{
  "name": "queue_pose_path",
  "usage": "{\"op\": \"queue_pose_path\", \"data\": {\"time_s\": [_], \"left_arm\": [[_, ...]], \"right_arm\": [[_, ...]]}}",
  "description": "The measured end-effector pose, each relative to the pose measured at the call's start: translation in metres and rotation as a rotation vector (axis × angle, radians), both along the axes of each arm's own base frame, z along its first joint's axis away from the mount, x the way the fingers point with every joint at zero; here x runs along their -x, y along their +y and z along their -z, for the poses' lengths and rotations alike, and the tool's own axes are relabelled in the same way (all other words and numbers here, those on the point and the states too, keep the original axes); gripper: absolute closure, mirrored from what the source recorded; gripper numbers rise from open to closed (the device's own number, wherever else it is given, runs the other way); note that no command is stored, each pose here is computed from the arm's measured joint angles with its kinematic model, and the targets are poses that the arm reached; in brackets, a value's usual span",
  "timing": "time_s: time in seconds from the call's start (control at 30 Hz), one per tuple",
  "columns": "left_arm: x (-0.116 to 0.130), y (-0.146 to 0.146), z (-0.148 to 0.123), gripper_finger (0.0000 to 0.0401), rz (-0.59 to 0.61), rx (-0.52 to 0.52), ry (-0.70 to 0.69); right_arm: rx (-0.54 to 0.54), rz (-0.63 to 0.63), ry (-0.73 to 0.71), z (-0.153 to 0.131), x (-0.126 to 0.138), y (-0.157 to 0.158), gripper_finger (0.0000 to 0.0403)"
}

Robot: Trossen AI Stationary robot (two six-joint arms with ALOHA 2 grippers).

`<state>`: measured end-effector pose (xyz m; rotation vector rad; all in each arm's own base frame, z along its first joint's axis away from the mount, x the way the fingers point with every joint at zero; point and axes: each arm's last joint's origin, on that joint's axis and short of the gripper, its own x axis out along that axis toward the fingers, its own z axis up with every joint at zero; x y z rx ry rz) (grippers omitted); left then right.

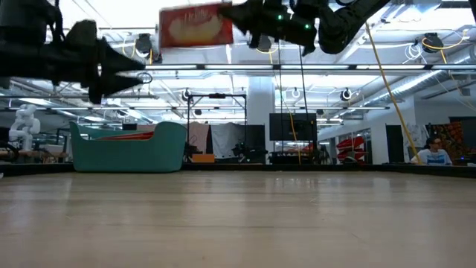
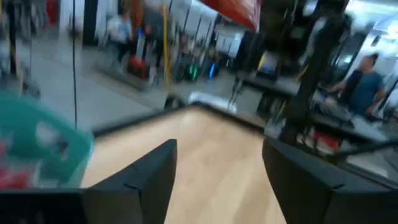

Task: Sort popcorn bags into baskets
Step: Put the red popcorn bag into the green bin

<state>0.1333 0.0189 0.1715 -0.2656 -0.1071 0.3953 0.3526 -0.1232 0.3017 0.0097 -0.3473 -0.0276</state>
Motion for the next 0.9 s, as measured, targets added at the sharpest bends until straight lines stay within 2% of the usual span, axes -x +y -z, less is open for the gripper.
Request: {"op": "queue_pose_path", "data": {"time_s": [0.1, 0.23, 0.43, 0.57, 0.7, 0.9], "left_arm": [[-0.004, -0.002, -0.010, 0.0172, 0.002, -0.093, -0.059], [-0.007, -0.003, -0.017, 0.0166, -0.008, -0.170, -0.130], [-0.010, -0.002, -0.022, 0.0137, -0.022, -0.192, -0.202], [-0.018, -0.002, -0.031, 0.0131, -0.005, -0.186, -0.226], [-0.034, -0.002, -0.045, 0.0147, 0.036, -0.201, -0.240], [-0.045, 0.006, -0.049, 0.0196, -0.007, -0.203, -0.218]], "right_arm": [[-0.003, -0.017, -0.084, -0.005, -0.001, 0.008, 0.0403], [-0.013, -0.021, -0.110, 0.004, -0.010, 0.018, 0.0403], [-0.010, -0.037, -0.191, 0.010, -0.017, 0.027, 0.0403], [-0.024, -0.051, -0.215, 0.006, -0.019, 0.028, 0.0403], [-0.020, -0.057, -0.219, 0.003, -0.026, 0.027, 0.0403], [-0.008, -0.055, -0.195, 0.003, -0.028, 0.029, 0.0403]]}}
